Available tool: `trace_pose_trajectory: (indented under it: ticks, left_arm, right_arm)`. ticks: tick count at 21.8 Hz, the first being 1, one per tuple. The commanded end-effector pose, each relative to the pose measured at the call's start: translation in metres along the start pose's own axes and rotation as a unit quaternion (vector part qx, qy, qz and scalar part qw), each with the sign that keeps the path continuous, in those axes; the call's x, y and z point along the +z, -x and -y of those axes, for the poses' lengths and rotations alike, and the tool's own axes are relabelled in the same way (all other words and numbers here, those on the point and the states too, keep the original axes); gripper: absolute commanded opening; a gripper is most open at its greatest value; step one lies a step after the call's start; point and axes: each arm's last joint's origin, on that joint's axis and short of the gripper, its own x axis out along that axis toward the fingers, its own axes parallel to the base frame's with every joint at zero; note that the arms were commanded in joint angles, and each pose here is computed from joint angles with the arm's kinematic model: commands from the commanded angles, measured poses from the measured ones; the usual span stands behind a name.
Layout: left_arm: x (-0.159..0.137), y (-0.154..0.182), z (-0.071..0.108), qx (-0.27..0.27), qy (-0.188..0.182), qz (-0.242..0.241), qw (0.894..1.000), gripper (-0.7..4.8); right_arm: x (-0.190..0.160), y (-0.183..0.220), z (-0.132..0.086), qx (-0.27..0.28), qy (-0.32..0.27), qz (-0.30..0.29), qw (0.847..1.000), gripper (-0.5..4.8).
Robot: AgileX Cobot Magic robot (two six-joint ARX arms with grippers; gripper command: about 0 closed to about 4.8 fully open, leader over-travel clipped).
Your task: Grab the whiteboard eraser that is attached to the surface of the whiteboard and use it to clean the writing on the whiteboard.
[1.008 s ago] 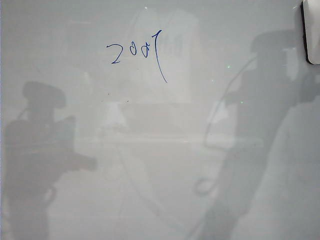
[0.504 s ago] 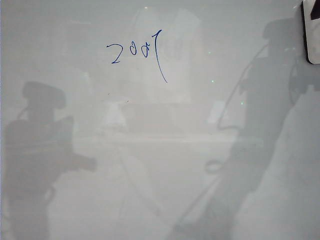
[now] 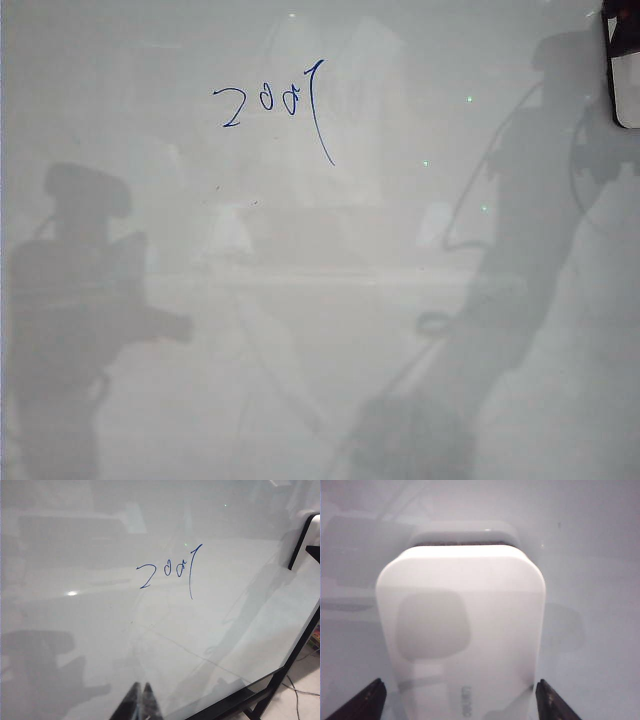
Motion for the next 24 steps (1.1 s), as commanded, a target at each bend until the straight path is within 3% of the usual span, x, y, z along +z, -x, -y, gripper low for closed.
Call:
trace_pose_trajectory:
  ticks: [1,11,14,16,24]
  left_arm:
    - [0.002,0.001,0.001,-0.001,-0.005,0.004,1.000,-0.06]
    - [0.002,0.001,0.001,-0.001,-0.005,0.004,1.000,-0.06]
    - [0.002,0.000,0.001,-0.001,-0.005,0.004,1.000,-0.06]
    - [0.002,0.000,0.001,-0.001,-0.005,0.004,1.000,-0.06]
    - [0.002,0.000,0.000,0.011,-0.005,0.005,1.000,-0.06]
  right_arm:
    - [0.002,-0.003,0.000,-0.003,0.001,0.011,1.000,3.95]
    - [-0.003,-0.013,-0.002,-0.003,0.001,0.012,1.000,3.59]
    - [-0.003,-0.013,-0.002,-0.003,0.001,0.013,1.000,2.85]
    - [-0.003,-0.013,-0.002,-0.003,0.001,0.013,1.000,2.69]
    - [0.007,0.010,-0.018,0.042,0.018,0.010,0.999,2.60]
